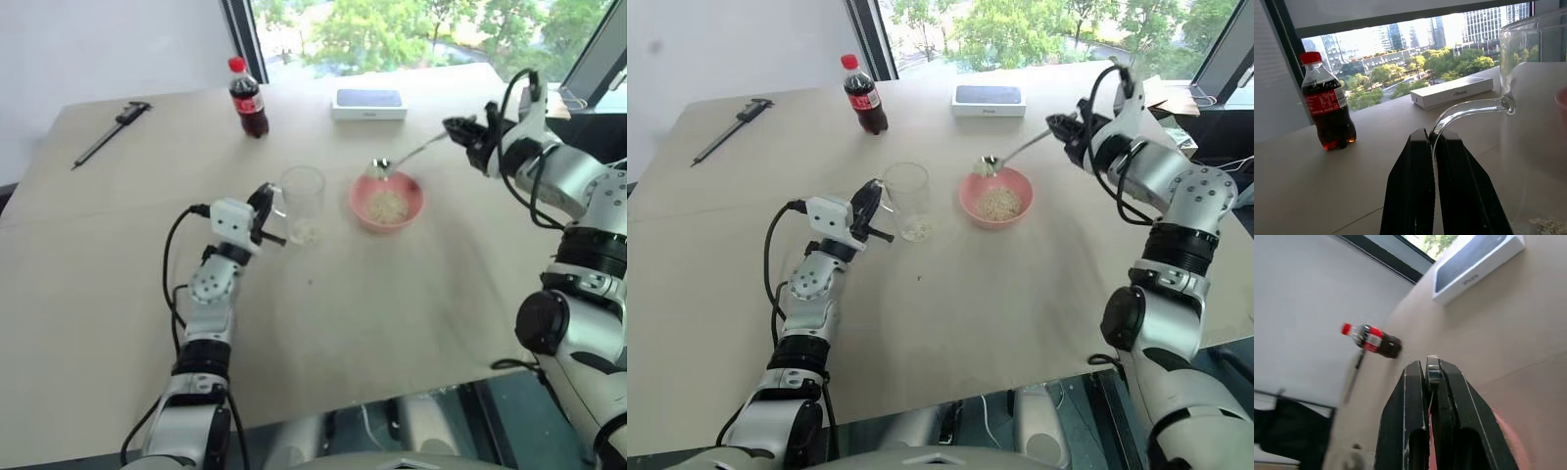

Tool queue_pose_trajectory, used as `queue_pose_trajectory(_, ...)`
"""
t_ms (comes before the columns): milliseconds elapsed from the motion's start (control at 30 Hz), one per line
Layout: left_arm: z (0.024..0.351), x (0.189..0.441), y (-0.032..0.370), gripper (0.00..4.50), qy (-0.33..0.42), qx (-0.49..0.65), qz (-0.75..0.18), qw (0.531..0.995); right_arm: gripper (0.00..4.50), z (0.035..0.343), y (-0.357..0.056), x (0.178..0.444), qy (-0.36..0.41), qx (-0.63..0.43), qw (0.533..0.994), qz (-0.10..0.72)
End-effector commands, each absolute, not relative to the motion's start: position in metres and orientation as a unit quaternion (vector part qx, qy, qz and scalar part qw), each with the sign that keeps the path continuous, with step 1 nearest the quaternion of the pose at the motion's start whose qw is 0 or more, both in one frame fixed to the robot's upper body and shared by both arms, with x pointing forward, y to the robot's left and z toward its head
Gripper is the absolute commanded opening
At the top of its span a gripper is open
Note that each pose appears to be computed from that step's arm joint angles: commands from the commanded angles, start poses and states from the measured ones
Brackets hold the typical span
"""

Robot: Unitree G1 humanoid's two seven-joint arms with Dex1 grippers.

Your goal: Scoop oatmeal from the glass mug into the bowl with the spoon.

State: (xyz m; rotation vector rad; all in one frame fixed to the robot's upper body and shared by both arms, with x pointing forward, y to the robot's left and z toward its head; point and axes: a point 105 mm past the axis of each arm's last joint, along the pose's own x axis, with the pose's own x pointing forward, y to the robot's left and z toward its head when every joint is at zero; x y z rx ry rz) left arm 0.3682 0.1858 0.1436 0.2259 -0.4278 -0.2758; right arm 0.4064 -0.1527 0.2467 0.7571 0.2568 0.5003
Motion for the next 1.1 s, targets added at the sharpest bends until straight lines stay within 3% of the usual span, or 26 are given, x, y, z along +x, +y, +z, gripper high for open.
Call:
queue_pose_trajectory(33,0.154,0.361,0.193,0.05,-0.229,0.108,-0.114,0.961,0.00,0.269,-0.148,0.400,0.059,0.248,0.930,0.265)
queue_pose_trajectory(267,0.154,0.355,0.197,0.05,-0.223,0.107,-0.101,0.964,0.00,0.295,-0.120,0.386,-0.040,0.022,0.947,0.318)
queue_pose_trajectory(433,0.154,0.353,0.200,0.05,-0.219,0.110,-0.092,0.965,0.00,0.297,-0.096,0.366,-0.093,-0.183,0.906,0.371)
queue_pose_trajectory(567,0.156,0.353,0.201,0.05,-0.220,0.102,-0.083,0.967,0.00,0.295,-0.086,0.356,-0.110,-0.254,0.875,0.399)
queue_pose_trajectory(633,0.157,0.353,0.199,0.05,-0.221,0.101,-0.082,0.967,0.00,0.300,-0.089,0.359,-0.109,-0.224,0.886,0.392)
queue_pose_trajectory(800,0.158,0.352,0.197,0.05,-0.221,0.101,-0.083,0.967,0.00,0.329,-0.099,0.373,-0.097,0.015,0.922,0.374)
queue_pose_trajectory(933,0.157,0.349,0.195,0.05,-0.220,0.108,-0.088,0.966,0.00,0.347,-0.083,0.367,-0.067,0.187,0.885,0.422)
queue_pose_trajectory(1100,0.155,0.347,0.197,0.05,-0.217,0.120,-0.085,0.965,0.00,0.343,-0.057,0.357,-0.021,0.262,0.847,0.462)
